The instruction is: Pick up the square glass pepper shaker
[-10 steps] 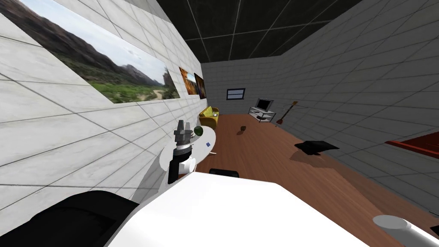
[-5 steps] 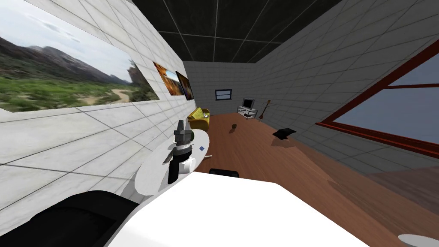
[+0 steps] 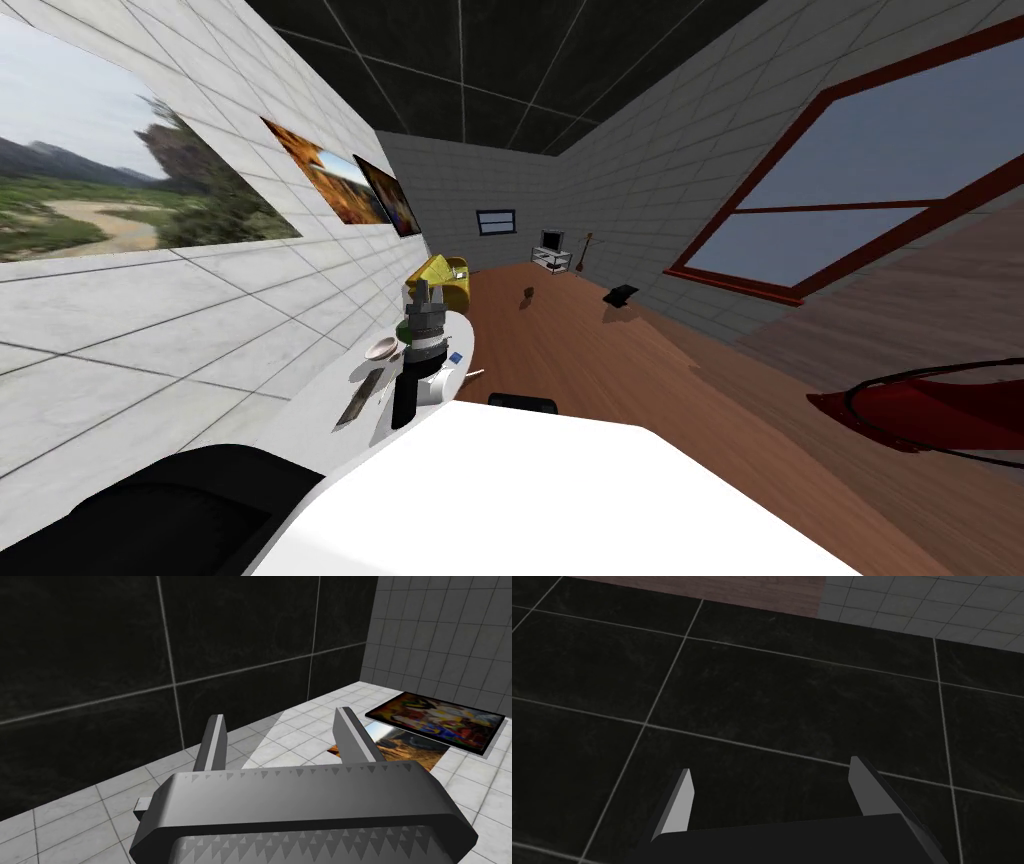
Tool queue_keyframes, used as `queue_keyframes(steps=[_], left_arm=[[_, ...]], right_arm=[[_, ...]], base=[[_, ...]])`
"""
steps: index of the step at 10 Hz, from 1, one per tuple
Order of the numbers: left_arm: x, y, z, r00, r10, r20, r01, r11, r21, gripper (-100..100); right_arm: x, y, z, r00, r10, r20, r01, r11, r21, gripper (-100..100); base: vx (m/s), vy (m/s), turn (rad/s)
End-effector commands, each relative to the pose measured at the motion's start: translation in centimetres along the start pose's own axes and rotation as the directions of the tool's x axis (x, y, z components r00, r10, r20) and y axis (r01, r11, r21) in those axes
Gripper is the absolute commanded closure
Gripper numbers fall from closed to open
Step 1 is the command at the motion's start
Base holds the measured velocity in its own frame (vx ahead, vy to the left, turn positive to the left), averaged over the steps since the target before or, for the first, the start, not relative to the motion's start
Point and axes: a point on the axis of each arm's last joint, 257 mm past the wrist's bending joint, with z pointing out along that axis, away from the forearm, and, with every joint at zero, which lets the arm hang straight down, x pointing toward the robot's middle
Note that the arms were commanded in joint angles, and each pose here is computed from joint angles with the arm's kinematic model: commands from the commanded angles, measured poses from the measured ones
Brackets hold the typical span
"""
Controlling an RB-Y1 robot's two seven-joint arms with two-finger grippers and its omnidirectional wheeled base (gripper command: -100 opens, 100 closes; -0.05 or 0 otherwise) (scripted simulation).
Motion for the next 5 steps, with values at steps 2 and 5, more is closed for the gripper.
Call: queue_keyframes(steps=[2,5], left_arm=[[0.0,0.0,0.0,1.0,0.0,0.0,0.0,1.0,0.0,0],[0.0,0.0,0.0,1.0,0.0,0.0,0.0,1.0,0.0,0]], right_arm=[[1.9,-3.2,-0.4,0.995,-0.085,-0.044,0.088,0.994,0.069,-100],[3.6,-6.1,-1.1,0.983,-0.153,-0.098,0.165,0.978,0.126,-100]], base=[[-0.006,0.042,-0.444],[-0.003,0.032,-0.43]])
